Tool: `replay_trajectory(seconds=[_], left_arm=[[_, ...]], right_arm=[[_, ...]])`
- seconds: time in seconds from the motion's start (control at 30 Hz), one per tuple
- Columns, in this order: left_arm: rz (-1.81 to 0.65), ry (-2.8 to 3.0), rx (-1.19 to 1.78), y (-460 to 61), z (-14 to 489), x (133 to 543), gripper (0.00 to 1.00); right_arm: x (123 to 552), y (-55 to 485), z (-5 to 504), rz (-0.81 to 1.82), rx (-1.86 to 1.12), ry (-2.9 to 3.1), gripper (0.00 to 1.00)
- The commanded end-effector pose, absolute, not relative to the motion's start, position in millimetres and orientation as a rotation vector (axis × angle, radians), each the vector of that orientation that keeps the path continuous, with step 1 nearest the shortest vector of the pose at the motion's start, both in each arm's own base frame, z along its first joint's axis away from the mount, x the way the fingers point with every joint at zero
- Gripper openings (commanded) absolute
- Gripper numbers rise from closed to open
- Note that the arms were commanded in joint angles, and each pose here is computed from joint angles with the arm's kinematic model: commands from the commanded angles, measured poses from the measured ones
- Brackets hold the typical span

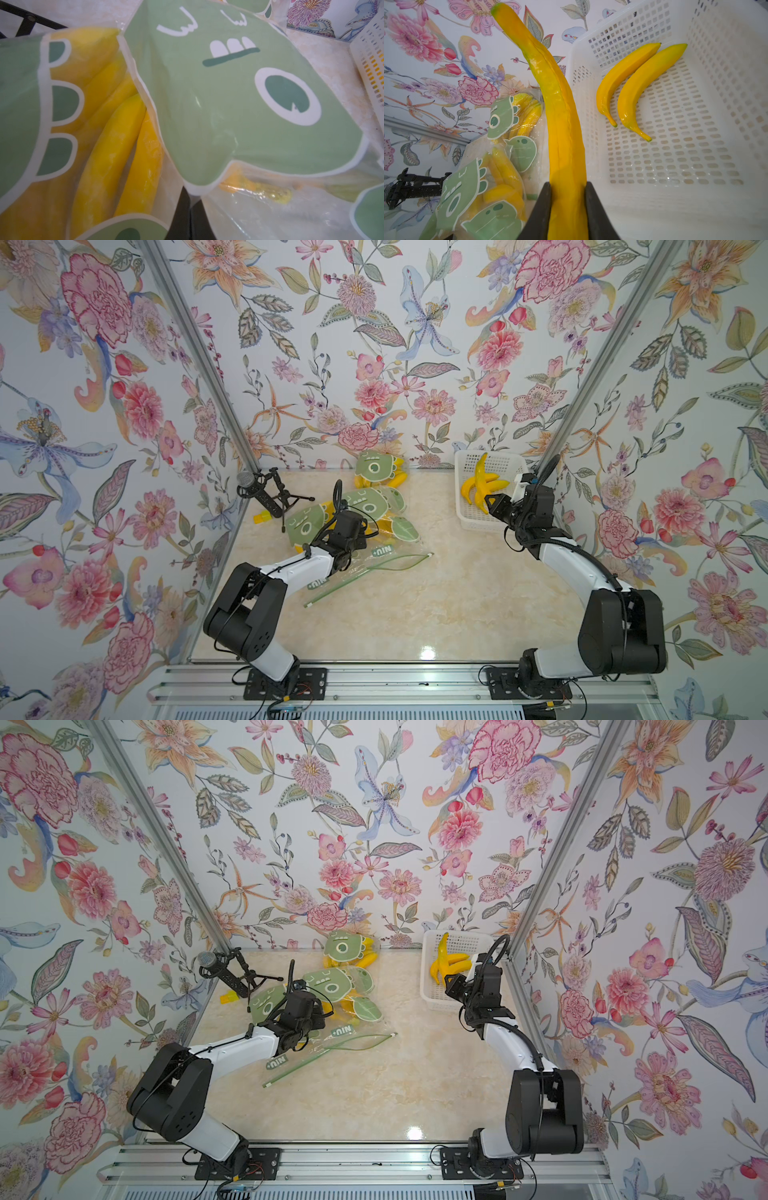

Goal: Open the zip-top bag and take out the banana
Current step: Place the banana in the basket.

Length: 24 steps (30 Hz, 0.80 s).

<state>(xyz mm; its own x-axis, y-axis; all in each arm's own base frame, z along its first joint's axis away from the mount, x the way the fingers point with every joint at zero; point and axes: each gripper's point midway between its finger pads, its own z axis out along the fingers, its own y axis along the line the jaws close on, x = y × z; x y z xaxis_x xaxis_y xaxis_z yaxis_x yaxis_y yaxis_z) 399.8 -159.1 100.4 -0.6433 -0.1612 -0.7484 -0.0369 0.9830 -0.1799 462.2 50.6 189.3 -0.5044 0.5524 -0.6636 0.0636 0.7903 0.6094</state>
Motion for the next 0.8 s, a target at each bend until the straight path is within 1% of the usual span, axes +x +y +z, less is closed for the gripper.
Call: replay_trajectory(seconds=[0.0,0.1,0.27,0.43,0.57,0.77], left_arm=[[-0.218,2.247,-0.156,-163.5,106.1,398.3,0.00],[-0.216,2.249,-0.148,-164.8,105.6,397.0,0.00],[-0.202,2.256,-0.145,-162.6,103.5,395.4,0.00],[-0.200,2.257,-0.142,-162.5,103.7,395.0,0.00],[-0.198,2.252,-0.143,-162.4,106.0,396.3,0.00],[-0.197,2.254,-0.139,-162.5,106.4,396.2,0.00]], right_arm=[[495.7,47.2,185.5,0.801,0.614,1.948,0.08],[515.8,49.1,165.6,0.819,0.670,1.960,0.09],[535.9,58.5,141.0,0.859,0.737,1.977,0.11],[546.1,64.6,128.4,0.835,0.761,2.022,0.24],[548.5,59.4,125.9,0.776,0.778,2.052,0.41],[549.1,47.8,132.4,0.672,0.755,2.083,0.52]])
